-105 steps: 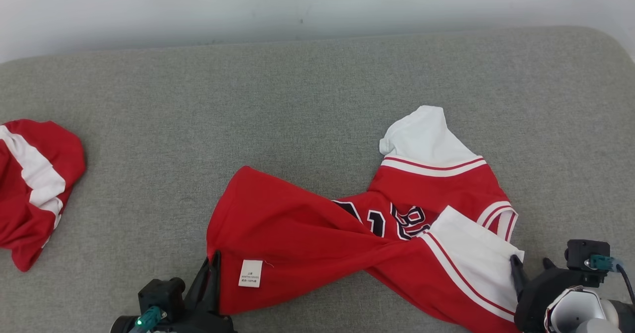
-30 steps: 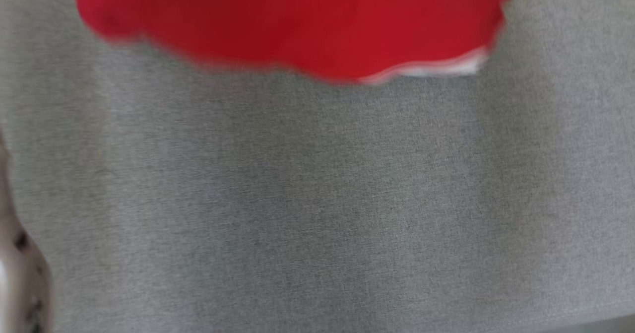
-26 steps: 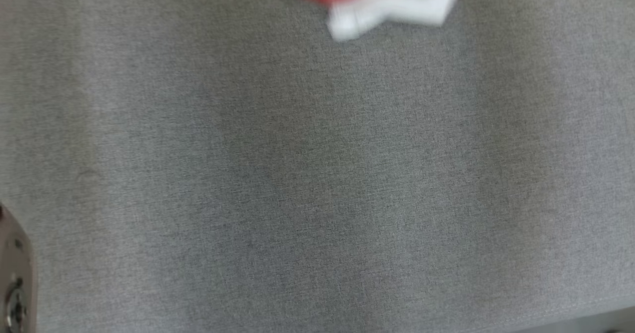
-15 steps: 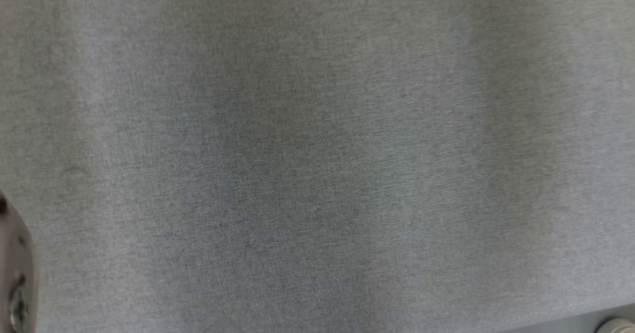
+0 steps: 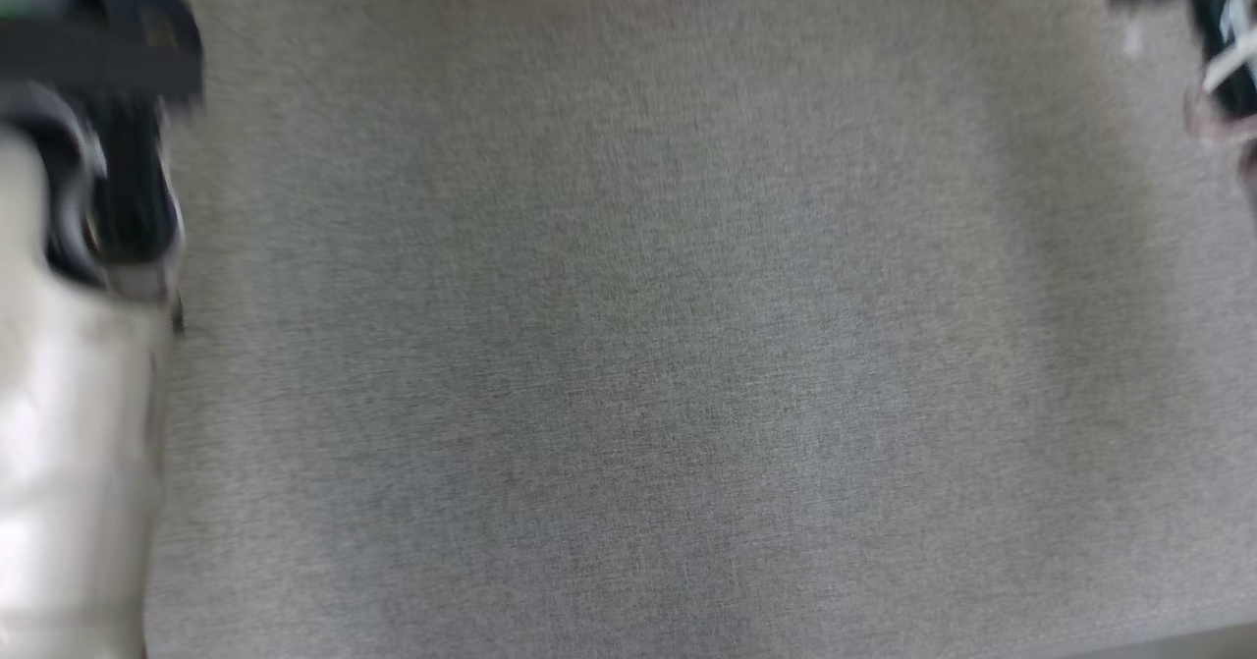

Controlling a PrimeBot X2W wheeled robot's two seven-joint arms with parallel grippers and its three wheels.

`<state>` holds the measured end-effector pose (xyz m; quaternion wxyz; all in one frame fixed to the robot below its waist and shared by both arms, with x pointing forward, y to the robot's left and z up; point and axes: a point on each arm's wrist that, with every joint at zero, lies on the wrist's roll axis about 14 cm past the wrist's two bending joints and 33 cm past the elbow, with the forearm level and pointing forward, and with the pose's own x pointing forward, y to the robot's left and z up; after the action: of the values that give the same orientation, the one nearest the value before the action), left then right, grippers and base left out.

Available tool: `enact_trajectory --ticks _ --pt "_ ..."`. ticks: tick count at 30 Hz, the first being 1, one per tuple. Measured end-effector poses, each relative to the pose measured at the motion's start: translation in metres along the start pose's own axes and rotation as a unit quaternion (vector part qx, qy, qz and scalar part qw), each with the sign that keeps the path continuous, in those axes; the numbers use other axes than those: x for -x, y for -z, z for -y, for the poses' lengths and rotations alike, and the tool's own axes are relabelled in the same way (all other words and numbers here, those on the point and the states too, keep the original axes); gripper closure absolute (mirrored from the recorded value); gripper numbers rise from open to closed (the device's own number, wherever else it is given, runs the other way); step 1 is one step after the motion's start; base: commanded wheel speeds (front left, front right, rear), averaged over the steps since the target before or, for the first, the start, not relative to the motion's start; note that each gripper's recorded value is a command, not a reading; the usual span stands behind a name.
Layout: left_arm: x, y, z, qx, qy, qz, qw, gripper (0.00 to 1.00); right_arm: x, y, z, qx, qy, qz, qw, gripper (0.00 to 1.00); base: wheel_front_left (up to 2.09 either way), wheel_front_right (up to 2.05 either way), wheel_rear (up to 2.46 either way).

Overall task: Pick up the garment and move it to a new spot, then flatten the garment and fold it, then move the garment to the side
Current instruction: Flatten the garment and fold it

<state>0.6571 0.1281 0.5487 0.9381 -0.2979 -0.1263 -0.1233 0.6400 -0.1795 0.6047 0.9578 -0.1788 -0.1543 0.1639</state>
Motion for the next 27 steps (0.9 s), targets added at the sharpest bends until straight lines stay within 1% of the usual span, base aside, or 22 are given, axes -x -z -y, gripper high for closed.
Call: enact_trajectory --ticks 2,4,6,8,9,11,13,15,17,20,24,27 --pt "0.019 0.002 -0.005 0.002 -0.010 -0.011 1.000 1.00 0.018 0.015 -0.002 -0.022 0.002 -0.032 0.999 1.00 0.00 0.00 0.00" --pt "0.039 0.007 -0.004 0.010 -0.015 -0.025 1.000 1.00 0.038 0.029 -0.001 -0.042 0.008 -0.073 0.996 1.00 0.00 0.00 0.00" --pt "0.059 0.013 -0.002 0.026 -0.023 -0.040 0.999 1.00 0.058 0.041 0.000 -0.051 0.014 -0.113 0.992 1.00 0.00 0.00 0.00" --pt "0.080 0.017 -0.001 0.026 -0.030 -0.056 0.998 1.00 0.078 0.051 0.003 -0.068 0.026 -0.157 0.985 1.00 0.00 0.00 0.00" --pt "0.098 0.020 0.004 0.025 -0.032 -0.071 0.997 1.00 0.102 0.064 0.000 -0.086 0.030 -0.209 0.974 1.00 0.00 0.00 0.00" --pt "0.116 0.021 0.006 0.026 -0.038 -0.081 0.996 1.00 0.123 0.067 0.001 -0.103 0.043 -0.239 0.965 1.00 0.00 0.00 0.00" --pt "0.135 0.021 0.006 0.027 -0.051 -0.088 0.994 1.00 0.146 0.074 -0.006 -0.112 0.041 -0.284 0.951 1.00 0.00 0.00 0.00" --pt "0.154 0.019 0.002 0.026 -0.069 -0.092 0.993 1.00 0.175 0.086 -0.022 -0.128 0.032 -0.339 0.931 1.00 0.00 0.00 0.00" --pt "0.173 0.021 0.001 0.013 -0.077 -0.105 0.991 1.00 0.203 0.093 -0.034 -0.138 0.024 -0.388 0.911 1.00 0.00 0.00 0.00" --pt "0.198 0.023 0.003 0.001 -0.087 -0.120 0.989 1.00 0.234 0.093 -0.042 -0.150 0.020 -0.435 0.887 1.00 0.00 0.00 0.00" --pt "0.224 0.025 0.009 -0.003 -0.100 -0.128 0.987 1.00 0.276 0.093 -0.053 -0.165 0.015 -0.501 0.849 1.00 0.00 0.00 0.00" --pt "0.242 0.028 0.015 -0.001 -0.107 -0.136 0.985 1.00 0.299 0.085 -0.060 -0.175 0.009 -0.535 0.827 1.00 0.00 0.00 0.00"
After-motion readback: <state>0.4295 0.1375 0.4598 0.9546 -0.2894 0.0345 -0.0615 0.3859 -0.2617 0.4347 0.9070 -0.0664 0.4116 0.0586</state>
